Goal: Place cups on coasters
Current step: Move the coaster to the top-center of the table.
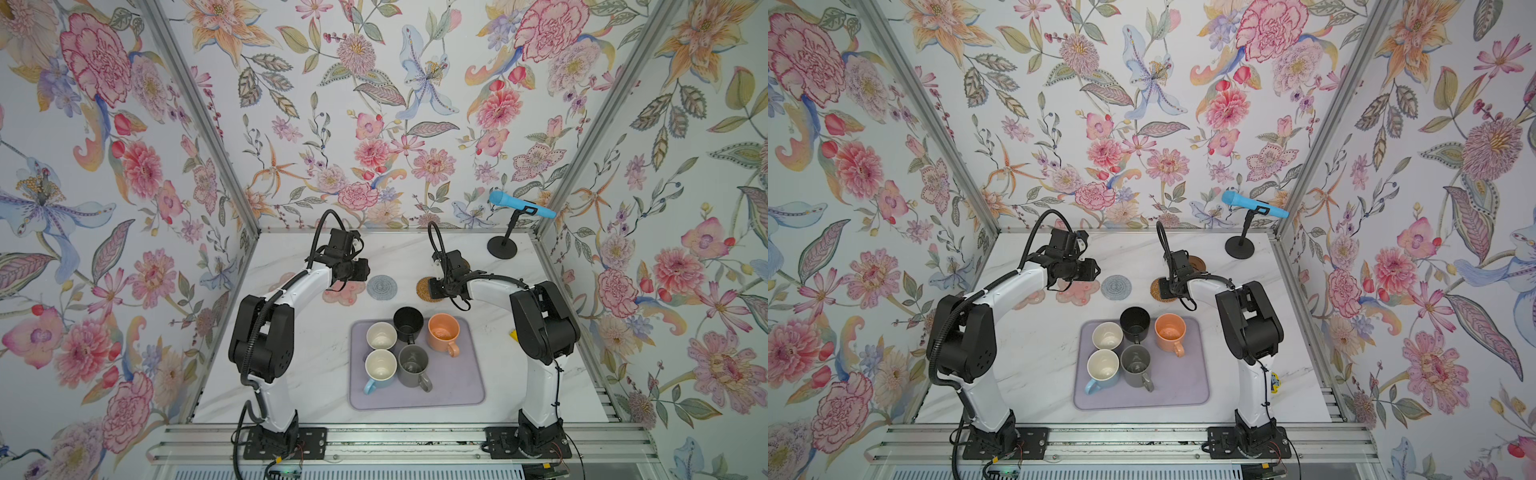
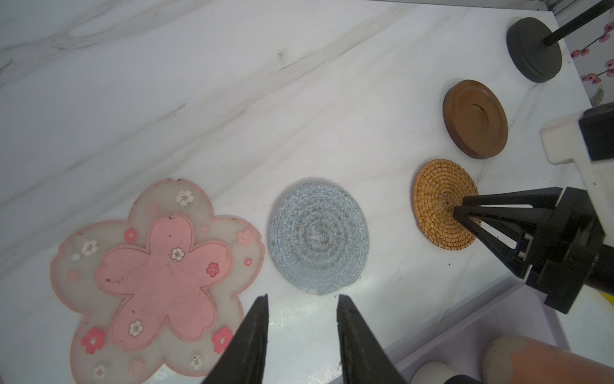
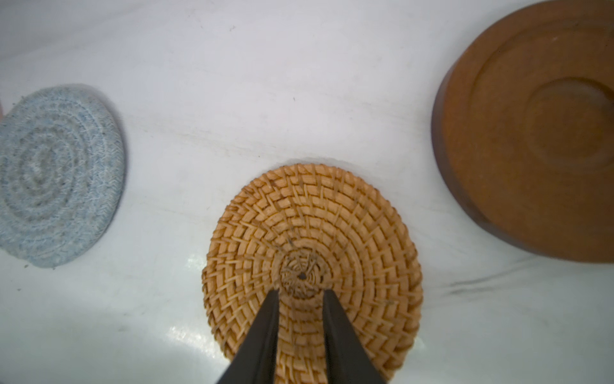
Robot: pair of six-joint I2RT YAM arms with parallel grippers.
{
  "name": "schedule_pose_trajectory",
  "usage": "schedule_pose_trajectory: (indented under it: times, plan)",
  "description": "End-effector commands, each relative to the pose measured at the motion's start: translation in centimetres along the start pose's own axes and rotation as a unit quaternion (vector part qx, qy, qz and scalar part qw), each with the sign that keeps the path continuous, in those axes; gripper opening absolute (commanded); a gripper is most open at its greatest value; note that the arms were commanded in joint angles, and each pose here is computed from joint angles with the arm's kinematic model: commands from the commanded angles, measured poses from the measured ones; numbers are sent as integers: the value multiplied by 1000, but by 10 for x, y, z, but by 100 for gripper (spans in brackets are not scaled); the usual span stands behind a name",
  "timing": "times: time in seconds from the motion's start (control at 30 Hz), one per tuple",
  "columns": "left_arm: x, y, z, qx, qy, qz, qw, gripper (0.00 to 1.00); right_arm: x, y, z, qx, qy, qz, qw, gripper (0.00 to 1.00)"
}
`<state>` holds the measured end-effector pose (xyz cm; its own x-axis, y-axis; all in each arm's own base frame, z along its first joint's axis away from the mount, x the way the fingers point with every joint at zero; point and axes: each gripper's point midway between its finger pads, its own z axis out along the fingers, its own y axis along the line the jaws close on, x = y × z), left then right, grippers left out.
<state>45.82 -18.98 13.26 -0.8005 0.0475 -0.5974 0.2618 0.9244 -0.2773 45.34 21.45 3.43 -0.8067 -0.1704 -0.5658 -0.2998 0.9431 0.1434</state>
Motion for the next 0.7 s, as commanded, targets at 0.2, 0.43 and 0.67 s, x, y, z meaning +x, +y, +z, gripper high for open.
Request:
schedule_pose_trajectory:
  times: [0.2,0.43,0.67]
  plan:
    - [-14,2,-23,-12,-22,-2,1000,38,5,15,17,-21,14,10,1000,26]
    - [-12,2,-28,-12,-24,1,1000,38,-2,12,10,-7,3,6,1000,27]
    - [-14,2,-33,-13,-29,4,999,38,-18,2,-7,0,-21,2,1000,34]
